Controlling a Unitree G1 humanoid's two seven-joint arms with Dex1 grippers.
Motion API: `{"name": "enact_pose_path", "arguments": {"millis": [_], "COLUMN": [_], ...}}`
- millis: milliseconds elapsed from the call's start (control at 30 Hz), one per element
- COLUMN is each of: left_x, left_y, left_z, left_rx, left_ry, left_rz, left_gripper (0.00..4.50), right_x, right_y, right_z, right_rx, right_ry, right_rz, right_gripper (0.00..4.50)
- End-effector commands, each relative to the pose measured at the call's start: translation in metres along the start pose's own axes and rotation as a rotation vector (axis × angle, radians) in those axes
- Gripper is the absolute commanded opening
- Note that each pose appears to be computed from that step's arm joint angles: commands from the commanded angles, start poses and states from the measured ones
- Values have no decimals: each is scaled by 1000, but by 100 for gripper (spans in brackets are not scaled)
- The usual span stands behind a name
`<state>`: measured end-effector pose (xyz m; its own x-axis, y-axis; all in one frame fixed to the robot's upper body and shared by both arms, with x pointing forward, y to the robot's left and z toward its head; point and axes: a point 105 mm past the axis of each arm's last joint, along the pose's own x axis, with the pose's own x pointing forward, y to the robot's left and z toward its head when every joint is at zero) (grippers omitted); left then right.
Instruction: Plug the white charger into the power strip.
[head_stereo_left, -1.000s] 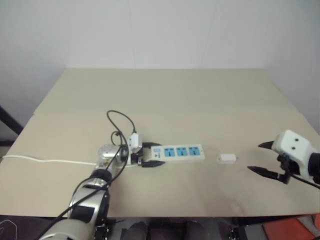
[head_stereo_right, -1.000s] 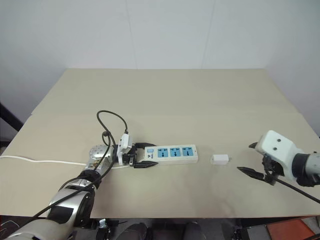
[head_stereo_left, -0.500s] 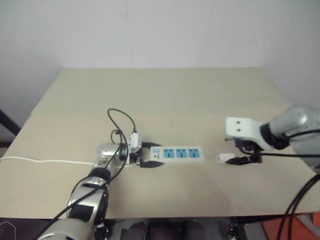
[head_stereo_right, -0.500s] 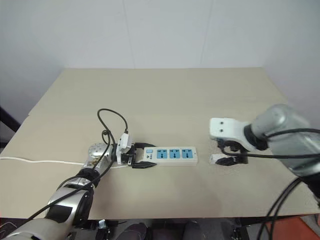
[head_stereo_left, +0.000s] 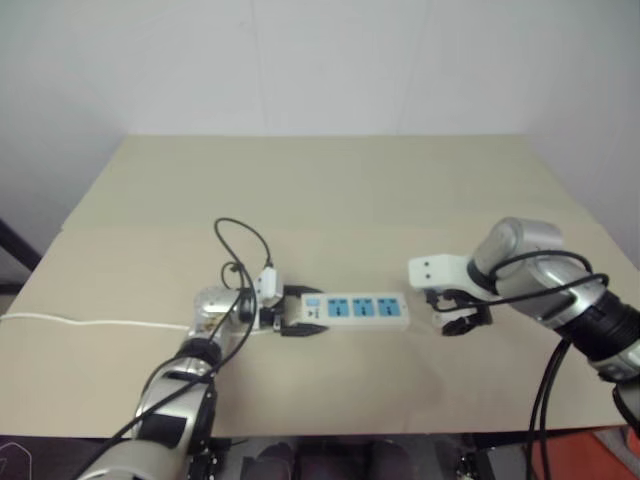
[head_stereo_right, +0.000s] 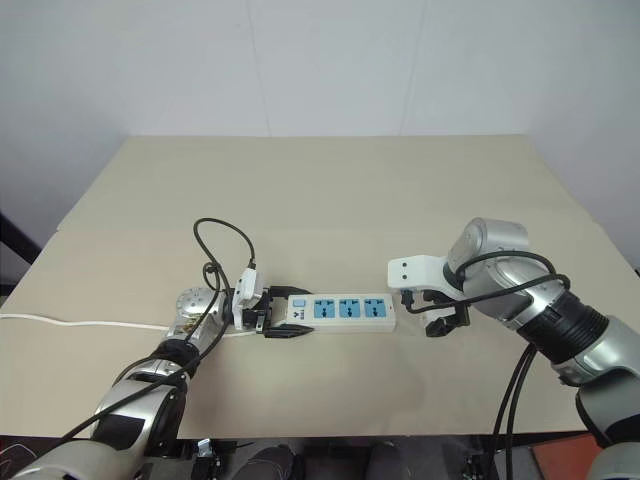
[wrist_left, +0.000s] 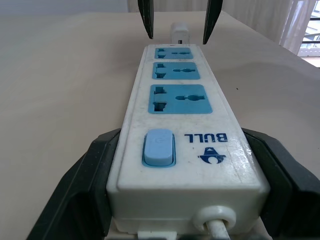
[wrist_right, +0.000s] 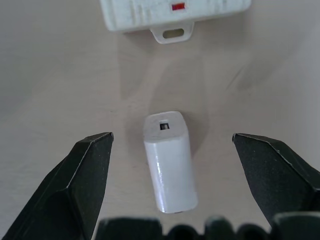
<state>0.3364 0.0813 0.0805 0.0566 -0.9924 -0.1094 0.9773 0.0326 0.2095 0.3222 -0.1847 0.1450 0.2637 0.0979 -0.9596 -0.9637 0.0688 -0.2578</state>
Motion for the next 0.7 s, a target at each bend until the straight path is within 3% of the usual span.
{"name": "enact_pose_path", "arguments": {"millis": [33,433,533,700], "left_x": [3,2,2,2], "left_y": [-11,-11,-11,-11], "left_z": [-13,-14,-14,-15], "left_rx": [-41,-38,-37,-40], "left_ry": [39,49,49,47], "left_rz": [-35,-36,-32,-31], "left_gripper": [329,329,329,329], "right_x": [-2,8,12,14], "right_y": [-3,-2,-3,0], "right_z": [2,1,-1,4], "right_rx": [-10,-38,-72,-106], "right_ry": [3,19,27,-26], "right_rz": [-21,-15,-29,-18], "right_gripper": [450,450,388,211]}}
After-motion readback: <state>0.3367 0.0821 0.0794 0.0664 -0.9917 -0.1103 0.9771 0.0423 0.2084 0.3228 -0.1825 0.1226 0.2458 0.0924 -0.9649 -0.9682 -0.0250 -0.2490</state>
